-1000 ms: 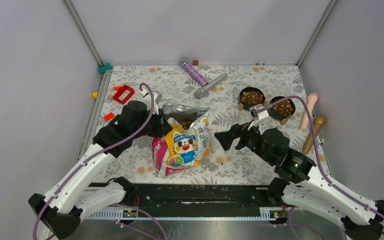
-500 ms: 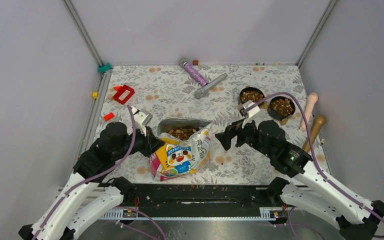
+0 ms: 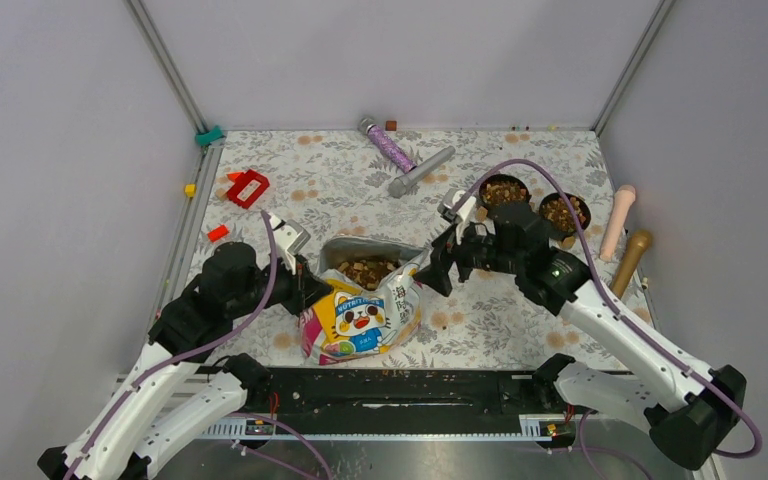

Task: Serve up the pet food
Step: Close the pet food bag at the center of the board.

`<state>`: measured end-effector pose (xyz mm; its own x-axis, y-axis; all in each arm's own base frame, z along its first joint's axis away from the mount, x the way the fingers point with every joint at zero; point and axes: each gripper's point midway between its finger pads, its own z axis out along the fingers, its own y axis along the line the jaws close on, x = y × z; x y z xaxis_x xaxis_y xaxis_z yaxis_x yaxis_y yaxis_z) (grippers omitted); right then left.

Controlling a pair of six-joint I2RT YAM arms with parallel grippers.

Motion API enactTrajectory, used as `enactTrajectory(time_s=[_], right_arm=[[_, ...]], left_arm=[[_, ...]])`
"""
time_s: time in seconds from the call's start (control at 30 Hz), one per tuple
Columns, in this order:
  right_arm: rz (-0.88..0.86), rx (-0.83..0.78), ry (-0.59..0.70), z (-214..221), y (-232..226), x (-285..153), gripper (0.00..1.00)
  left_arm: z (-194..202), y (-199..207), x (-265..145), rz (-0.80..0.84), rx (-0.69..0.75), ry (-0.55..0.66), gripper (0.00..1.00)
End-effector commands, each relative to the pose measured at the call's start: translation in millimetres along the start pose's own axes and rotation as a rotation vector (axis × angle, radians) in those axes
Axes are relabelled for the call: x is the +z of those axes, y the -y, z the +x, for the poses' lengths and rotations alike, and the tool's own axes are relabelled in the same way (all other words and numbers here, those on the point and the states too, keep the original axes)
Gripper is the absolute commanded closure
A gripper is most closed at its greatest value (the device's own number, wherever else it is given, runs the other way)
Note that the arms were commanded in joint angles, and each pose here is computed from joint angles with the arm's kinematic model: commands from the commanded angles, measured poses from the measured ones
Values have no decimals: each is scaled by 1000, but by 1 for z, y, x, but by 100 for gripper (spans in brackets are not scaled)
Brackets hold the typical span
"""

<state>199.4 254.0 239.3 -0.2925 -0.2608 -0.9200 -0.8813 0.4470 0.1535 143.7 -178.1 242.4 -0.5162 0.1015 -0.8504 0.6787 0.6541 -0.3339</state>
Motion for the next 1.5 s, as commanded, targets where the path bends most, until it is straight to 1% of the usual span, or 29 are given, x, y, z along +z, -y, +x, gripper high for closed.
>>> enactTrajectory(time_s=[0.0, 0.1, 0.13, 0.27, 0.4, 0.47, 0.57, 0.63, 0.73, 0.87, 0.93, 1.0, 1.07, 1.13, 1.27, 1.33, 1.43, 1.47], right_arm=[[14, -74, 50, -33, 12, 12, 6], [-5, -51, 21, -32, 16, 26, 7], [-31, -47, 14, -33, 13, 30, 10], [-168, -66, -7, -29, -6, 34, 25], [-291, -130, 21, -26, -25, 30, 42], [-294, -146, 31, -28, -26, 29, 56], [-212, -173, 33, -32, -14, 27, 84], [-167, -270, 45, -36, -7, 20, 100], [-44, -393, 41, -51, 12, 1, 100], [105, -413, 15, -74, 41, -39, 100], [169, -419, 1, -77, 54, -55, 100], [207, -421, -33, -72, 62, -69, 100], [218, -451, -46, -69, 64, -78, 100], [194, -474, -68, -63, 63, -80, 100], [130, -505, -94, -51, 60, -71, 100], [131, -515, -123, -44, 66, -67, 100], [132, -512, -157, -39, 72, -64, 100], [120, -514, -162, -39, 71, -63, 100]], left_arm=[[-44, 39, -13, 181, 94, 160, 100], [-45, 34, -12, 150, 88, 164, 100], [-45, 34, -12, 148, 89, 162, 100], [-45, 32, -10, 140, 85, 157, 100], [-46, 30, -11, 131, 87, 162, 100], [-48, 28, -11, 117, 86, 169, 100], [-56, 18, -15, 42, 77, 203, 100], [-64, 16, -21, 20, 84, 237, 100], [-78, 20, -32, 15, 108, 283, 100], [-93, 27, -50, 6, 156, 312, 100], [-96, 29, -60, 1, 180, 322, 100], [-94, 38, -67, 42, 214, 333, 100], [-86, 47, -69, 104, 245, 329, 100], [-74, 57, -66, 178, 267, 308, 100], [-52, 64, -50, 276, 273, 227, 100], [-44, 68, -43, 326, 275, 186, 100], [-39, 68, -36, 348, 266, 144, 99], [-38, 67, -33, 344, 258, 133, 96]])
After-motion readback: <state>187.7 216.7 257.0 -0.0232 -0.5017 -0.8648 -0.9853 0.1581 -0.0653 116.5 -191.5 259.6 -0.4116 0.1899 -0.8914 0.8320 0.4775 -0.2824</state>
